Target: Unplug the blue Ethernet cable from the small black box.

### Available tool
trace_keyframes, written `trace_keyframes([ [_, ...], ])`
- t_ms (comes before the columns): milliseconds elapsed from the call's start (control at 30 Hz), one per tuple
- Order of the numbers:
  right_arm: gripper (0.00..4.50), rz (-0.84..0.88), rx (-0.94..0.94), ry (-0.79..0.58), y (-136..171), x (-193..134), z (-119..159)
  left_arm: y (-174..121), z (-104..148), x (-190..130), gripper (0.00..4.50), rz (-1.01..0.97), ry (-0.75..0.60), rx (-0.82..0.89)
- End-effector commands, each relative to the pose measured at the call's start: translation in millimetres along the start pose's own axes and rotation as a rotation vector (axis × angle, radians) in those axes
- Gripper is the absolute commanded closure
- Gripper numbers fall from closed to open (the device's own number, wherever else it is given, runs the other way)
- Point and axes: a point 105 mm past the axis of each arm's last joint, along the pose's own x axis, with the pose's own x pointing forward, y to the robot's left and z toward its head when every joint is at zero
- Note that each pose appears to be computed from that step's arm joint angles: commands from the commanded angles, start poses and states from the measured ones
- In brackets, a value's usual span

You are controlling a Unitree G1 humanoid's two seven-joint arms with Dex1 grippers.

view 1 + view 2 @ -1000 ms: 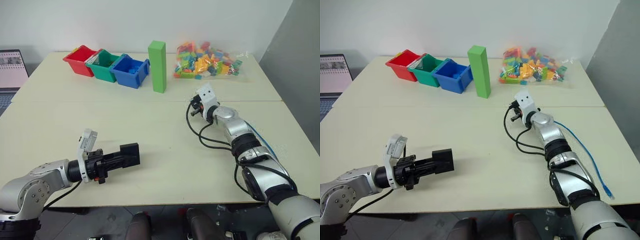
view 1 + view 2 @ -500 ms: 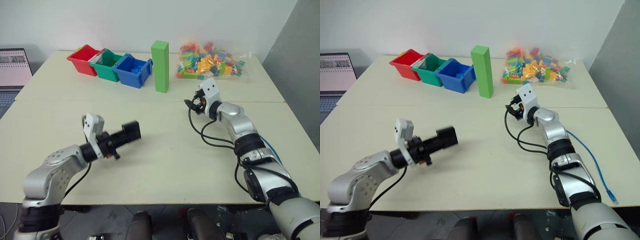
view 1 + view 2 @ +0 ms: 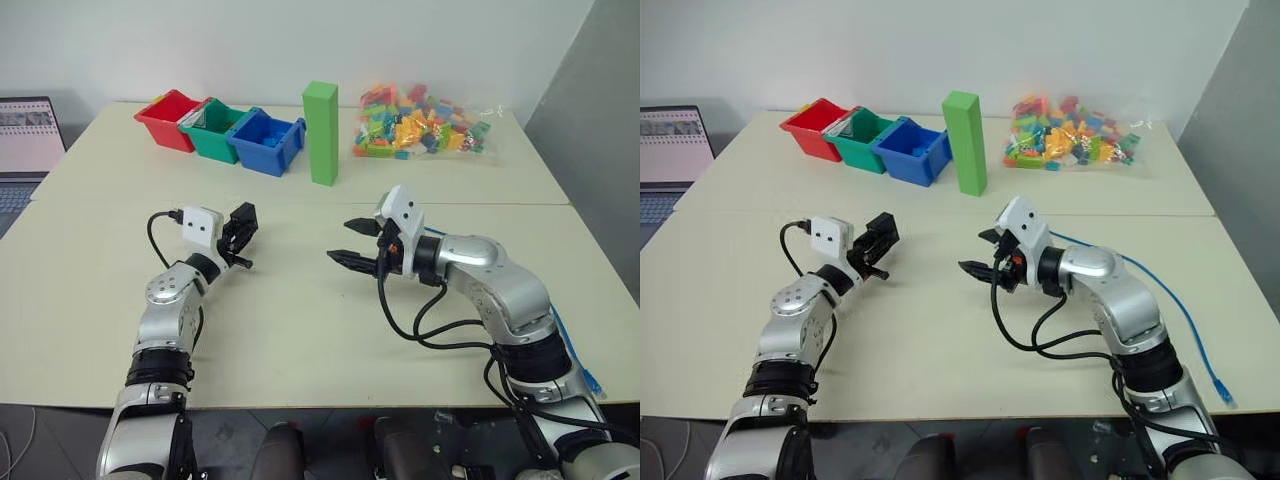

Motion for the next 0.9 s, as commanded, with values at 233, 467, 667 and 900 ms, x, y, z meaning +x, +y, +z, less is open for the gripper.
trace_keyframes([
  [233,1.13,-0.005,-0.020,-0.029,7.7,-3.0,12.4,0.0,-16.7,-6.9,1.81,-0.028,0.016,-0.036],
  [467,1.13,-0.004,-0.027,-0.023,10.0,-2.3,10.5,6.4,-17.9,-26.0,0.35,0.003,0.037,-0.026],
  [667,1.13,-0.073,-0.005,0.008,-1.5,-13.8,-6.2,5.0,-13.8,-69.2,0.35,-0.016,0.159,0.072],
  [900,1.13,-0.083,-0.017,0.013,-17.0,-51.2,-20.5,20.7,15.4,-115.0,0.35,-0.067,0.245,0.157],
])
